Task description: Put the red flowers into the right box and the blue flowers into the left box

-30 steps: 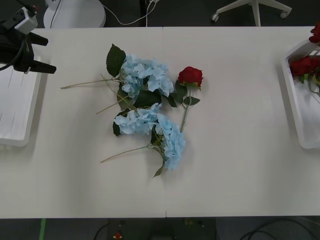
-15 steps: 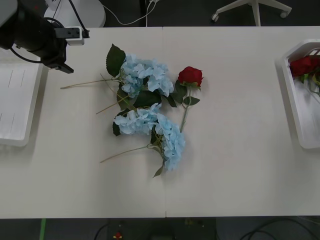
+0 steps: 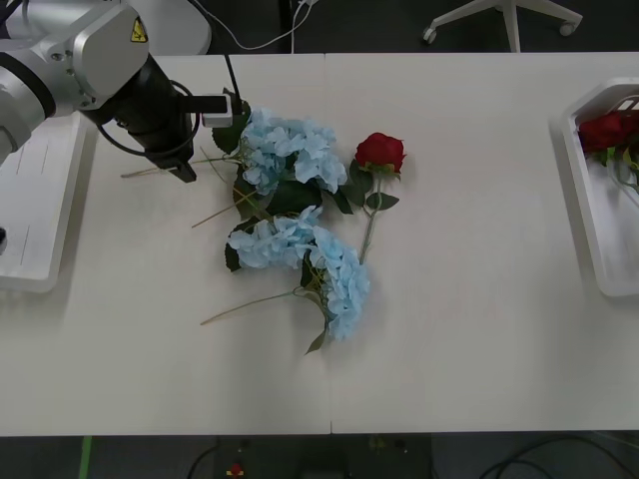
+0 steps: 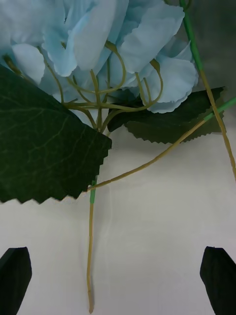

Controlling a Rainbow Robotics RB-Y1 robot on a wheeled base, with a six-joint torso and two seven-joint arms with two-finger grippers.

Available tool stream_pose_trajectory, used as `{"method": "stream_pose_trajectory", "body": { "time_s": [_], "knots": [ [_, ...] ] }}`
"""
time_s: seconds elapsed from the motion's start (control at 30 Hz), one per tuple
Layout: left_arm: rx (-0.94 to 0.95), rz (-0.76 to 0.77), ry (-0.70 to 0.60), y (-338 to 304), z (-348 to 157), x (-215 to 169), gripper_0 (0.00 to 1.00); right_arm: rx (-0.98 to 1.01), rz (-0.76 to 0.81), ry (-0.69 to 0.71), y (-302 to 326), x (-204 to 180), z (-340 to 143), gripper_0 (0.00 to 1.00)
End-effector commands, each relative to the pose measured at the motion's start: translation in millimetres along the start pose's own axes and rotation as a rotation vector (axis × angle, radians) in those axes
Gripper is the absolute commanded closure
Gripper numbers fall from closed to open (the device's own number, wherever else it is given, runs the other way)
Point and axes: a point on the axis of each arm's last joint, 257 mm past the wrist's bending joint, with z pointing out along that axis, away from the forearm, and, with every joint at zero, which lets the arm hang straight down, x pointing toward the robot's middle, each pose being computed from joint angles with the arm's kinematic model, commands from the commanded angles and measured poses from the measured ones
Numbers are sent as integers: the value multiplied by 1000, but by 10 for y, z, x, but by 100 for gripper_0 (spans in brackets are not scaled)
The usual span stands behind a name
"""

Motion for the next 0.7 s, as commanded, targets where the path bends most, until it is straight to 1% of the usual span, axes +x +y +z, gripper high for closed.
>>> {"method": "stream_pose_trajectory", "body": {
  "time_s": [0.03,0.1,0.23,0.3,0.4,0.43,0.57,0.7],
  "knots": [
    [-52,-21,-5,216,-129,-240,0,-18,-35,-26,-160,-584,-619,18],
    [-74,-29,-2,272,-95,-182,0,-87,-18,-6,2,-676,-839,15],
    [-85,-34,13,255,27,-51,0,-235,28,3,399,-820,-1178,14],
    [-97,-35,12,208,165,35,0,-319,60,-3,724,-922,-1387,14],
    [-112,-31,20,179,276,132,0,-384,88,-11,1055,-1019,-1589,13],
    [-113,-19,42,157,313,203,0,-412,99,-12,1241,-1049,-1678,14],
    [-104,27,97,84,381,319,0,-467,153,3,1753,-1069,-1899,14],
    [-82,29,109,-31,470,364,0,-515,224,15,2275,-1062,-2053,13]
  ]
}}
